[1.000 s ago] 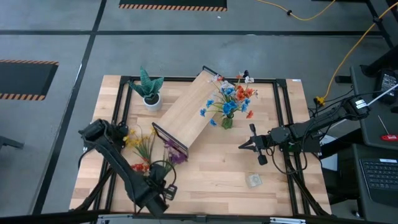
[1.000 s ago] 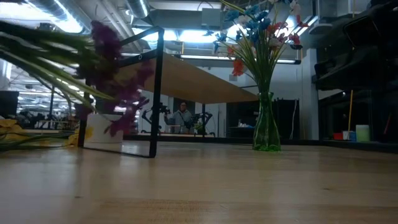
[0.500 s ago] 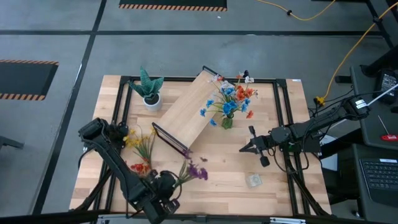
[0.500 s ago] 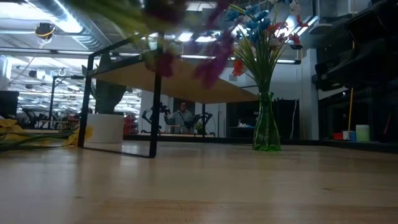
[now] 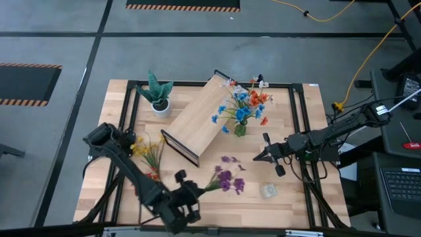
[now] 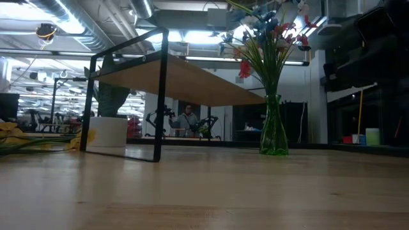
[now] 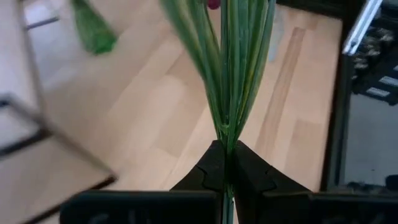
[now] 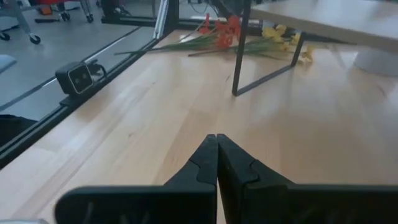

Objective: Pick and place flowers into a vace then onto a shelf
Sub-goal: Put the purple flowers into the transparent vase

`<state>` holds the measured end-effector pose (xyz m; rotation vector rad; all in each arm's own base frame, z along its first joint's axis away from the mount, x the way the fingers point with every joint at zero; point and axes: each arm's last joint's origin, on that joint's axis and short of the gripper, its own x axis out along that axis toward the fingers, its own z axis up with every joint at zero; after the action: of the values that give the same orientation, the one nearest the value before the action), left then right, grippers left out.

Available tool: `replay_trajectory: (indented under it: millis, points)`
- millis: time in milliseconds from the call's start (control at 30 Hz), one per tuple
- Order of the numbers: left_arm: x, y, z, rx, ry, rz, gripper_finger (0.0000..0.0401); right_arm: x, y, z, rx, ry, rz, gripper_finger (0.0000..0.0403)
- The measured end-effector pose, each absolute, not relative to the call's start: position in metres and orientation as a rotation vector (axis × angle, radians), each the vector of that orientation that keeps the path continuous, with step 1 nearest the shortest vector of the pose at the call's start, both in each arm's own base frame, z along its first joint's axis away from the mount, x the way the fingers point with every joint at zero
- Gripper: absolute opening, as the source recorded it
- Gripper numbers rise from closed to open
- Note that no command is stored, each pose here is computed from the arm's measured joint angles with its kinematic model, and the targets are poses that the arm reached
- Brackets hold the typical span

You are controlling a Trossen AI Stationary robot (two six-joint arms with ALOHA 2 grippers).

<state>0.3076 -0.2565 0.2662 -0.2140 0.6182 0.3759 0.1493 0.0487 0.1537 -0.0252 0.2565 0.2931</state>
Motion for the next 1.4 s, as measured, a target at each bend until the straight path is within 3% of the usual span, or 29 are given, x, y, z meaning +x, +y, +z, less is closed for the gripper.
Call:
replay_trajectory:
  millis: [333,633,967,1100,1400]
  points:
    - [0.365,-0.206,0.253,-0.065,0.537,0.186,0.0004,0.15,0.05,0.156,-0.065,0.224,0.325,0.0003]
    - [0.388,-0.157,0.244,-0.002,0.235,0.003,0.0004,0.15,0.05,0.158,-0.089,0.199,0.346,0.0003]
    - [0.4,-0.108,0.248,0.081,0.007,-0.006,0.0004,0.152,0.051,0.181,-0.122,-0.05,0.339,0.0004]
    - [0.403,-0.096,0.25,0.112,-0.025,-0.022,0.0004,0.152,0.051,0.187,-0.153,-0.113,0.332,0.0025]
    - [0.411,-0.072,0.245,0.11,-0.041,-0.004,0.0004,0.163,0.052,0.205,-0.175,-0.081,0.246,0.0113]
